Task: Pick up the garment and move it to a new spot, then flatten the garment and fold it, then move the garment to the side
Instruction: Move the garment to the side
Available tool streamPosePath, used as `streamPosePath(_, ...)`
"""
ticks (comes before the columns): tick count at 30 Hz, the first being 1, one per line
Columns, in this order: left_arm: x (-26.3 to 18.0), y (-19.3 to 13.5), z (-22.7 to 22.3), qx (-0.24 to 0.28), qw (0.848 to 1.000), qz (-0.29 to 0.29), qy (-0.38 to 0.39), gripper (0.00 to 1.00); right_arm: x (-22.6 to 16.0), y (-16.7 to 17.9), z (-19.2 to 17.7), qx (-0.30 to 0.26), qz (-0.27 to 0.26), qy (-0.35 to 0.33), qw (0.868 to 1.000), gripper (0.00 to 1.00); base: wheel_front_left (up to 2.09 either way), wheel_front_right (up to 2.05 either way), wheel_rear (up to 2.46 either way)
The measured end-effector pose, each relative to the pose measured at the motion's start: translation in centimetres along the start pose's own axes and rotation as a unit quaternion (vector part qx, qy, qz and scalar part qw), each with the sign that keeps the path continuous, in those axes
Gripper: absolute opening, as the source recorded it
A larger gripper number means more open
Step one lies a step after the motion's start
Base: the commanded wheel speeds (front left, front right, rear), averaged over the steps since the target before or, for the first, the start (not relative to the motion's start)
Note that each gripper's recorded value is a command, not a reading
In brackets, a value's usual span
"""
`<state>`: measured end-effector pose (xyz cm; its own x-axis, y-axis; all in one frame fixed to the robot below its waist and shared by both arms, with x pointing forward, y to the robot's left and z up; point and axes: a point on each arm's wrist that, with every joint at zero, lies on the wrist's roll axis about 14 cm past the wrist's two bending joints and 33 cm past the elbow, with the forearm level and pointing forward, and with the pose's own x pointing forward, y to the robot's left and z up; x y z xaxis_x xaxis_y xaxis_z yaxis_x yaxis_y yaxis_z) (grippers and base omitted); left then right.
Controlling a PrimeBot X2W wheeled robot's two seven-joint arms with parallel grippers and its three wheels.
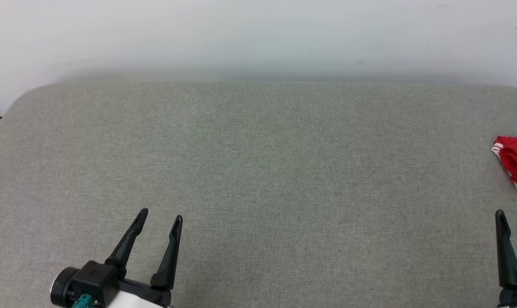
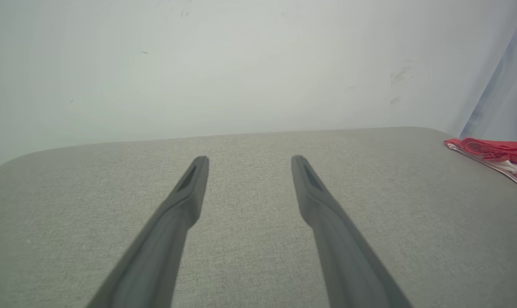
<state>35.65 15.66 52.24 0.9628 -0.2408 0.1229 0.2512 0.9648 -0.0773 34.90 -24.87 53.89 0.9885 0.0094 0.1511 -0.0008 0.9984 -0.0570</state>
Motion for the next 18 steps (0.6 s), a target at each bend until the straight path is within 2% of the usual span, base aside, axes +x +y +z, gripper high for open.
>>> streamPosePath(9, -2.1, -0.1, 0.4, -0.008, 1.000, 0.015, -0.004, 1.00, -2.4, 0.3, 1.7, -0.002, -0.012, -0.020, 1.000, 1.00, 0.00, 0.00, 0.00)
streamPosePath(18, -4.2, 1.1, 0.2, -0.002, 0.999, 0.042, 0.005, 1.00, -3.5, 0.6, 1.6, 0.000, -0.018, -0.015, 1.000, 1.00, 0.00, 0.00, 0.00)
